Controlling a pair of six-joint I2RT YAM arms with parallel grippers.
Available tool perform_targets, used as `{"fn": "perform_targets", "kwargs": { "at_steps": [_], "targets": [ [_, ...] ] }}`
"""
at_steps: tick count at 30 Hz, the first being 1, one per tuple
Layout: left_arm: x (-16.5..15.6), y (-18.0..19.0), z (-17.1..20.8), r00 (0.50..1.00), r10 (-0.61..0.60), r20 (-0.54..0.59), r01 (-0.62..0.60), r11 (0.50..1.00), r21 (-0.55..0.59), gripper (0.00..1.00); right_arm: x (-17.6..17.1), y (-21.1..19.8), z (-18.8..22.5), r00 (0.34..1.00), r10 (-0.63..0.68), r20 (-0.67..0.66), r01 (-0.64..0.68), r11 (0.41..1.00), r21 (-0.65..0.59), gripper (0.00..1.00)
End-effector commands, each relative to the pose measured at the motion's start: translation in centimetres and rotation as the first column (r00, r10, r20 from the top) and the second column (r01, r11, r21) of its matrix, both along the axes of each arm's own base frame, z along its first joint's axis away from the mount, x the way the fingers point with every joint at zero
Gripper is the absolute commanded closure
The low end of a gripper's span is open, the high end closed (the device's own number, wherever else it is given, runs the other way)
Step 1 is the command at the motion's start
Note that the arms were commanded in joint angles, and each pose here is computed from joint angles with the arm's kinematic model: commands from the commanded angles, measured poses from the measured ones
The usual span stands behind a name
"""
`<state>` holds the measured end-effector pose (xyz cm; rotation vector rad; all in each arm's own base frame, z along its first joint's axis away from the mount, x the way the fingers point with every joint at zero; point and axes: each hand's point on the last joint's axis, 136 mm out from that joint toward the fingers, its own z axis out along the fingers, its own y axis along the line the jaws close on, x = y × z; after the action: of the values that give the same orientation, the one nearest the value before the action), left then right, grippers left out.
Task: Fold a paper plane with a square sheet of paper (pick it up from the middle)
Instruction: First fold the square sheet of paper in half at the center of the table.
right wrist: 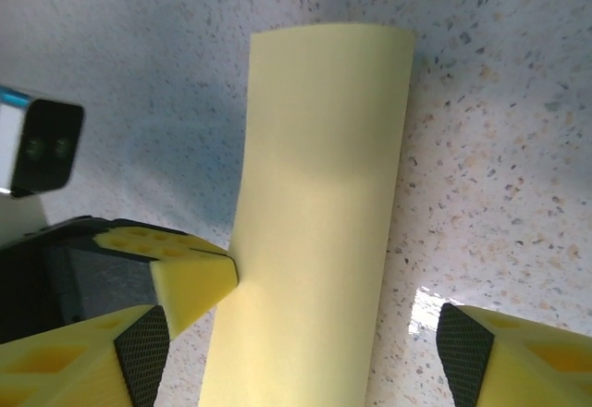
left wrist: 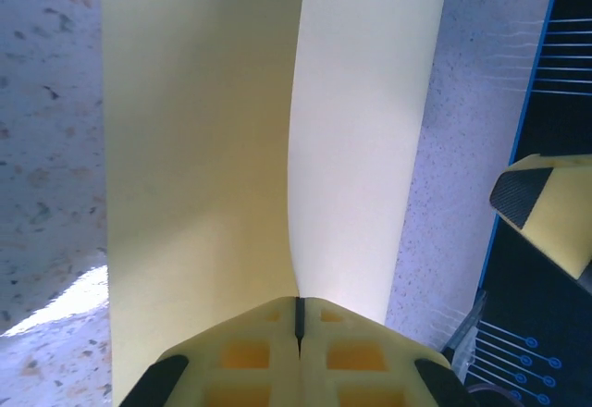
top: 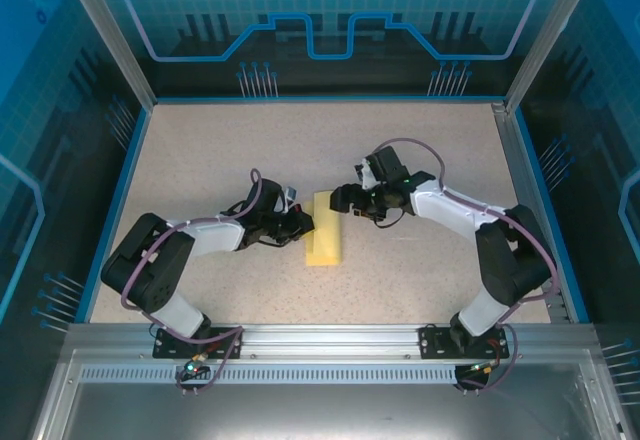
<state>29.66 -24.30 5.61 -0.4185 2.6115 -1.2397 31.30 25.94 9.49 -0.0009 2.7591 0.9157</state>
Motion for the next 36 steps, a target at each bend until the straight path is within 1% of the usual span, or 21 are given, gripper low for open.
{"fn": "perform_targets", "kwargs": {
  "at_steps": [1,4,9,12,14,16,21,26,31,36],
  "targets": [
    [-0.6,1.0,0.0,1.000,-0.002,0.016,0.001,0.999,0.036,1.00,-0.7,-0.2,-2.1,0.998,0.009,-0.066,-0.015,0.995,-0.096,0.25],
    [-1.0,1.2,-0.3,1.000,-0.002,0.016,0.001,0.999,0.037,0.98,-0.9,0.6,-2.9,0.996,0.032,-0.088,-0.041,0.994,-0.097,0.26],
    [-0.8,0.8,0.0,1.000,-0.014,0.025,0.013,1.000,0.018,0.95,-1.2,2.0,-4.0,0.989,0.074,-0.127,-0.082,0.995,-0.055,0.33],
    [-0.7,0.6,0.4,0.999,-0.017,0.038,0.017,1.000,0.008,0.85,-1.3,2.3,-4.4,0.988,0.079,-0.133,-0.085,0.995,-0.042,0.35],
    [-0.6,0.6,0.7,0.999,-0.017,0.046,0.017,1.000,0.005,0.76,-1.3,2.5,-4.6,0.988,0.082,-0.134,-0.087,0.996,-0.033,0.36],
    [-0.4,0.6,1.0,0.999,-0.017,0.051,0.017,1.000,-0.002,0.72,-1.3,2.6,-4.7,0.987,0.084,-0.135,-0.089,0.996,-0.027,0.37],
    [0.3,0.6,1.4,0.999,-0.016,0.047,0.017,0.999,-0.037,0.66,-1.3,2.8,-5.1,0.986,0.083,-0.144,-0.086,0.996,-0.015,0.39],
    [1.0,0.3,1.4,0.999,-0.024,0.035,0.027,0.996,-0.087,0.66,-1.3,2.9,-5.1,0.986,0.082,-0.147,-0.084,0.996,-0.007,0.38],
    [1.2,-0.1,1.5,0.998,-0.042,0.036,0.045,0.994,-0.104,0.70,-1.3,2.9,-5.1,0.985,0.084,-0.148,-0.086,0.996,-0.008,0.38],
    [1.4,0.0,1.6,0.998,-0.040,0.041,0.044,0.994,-0.101,0.70,-1.4,2.8,-5.2,0.985,0.086,-0.150,-0.088,0.996,-0.010,0.38]
  ]
}}
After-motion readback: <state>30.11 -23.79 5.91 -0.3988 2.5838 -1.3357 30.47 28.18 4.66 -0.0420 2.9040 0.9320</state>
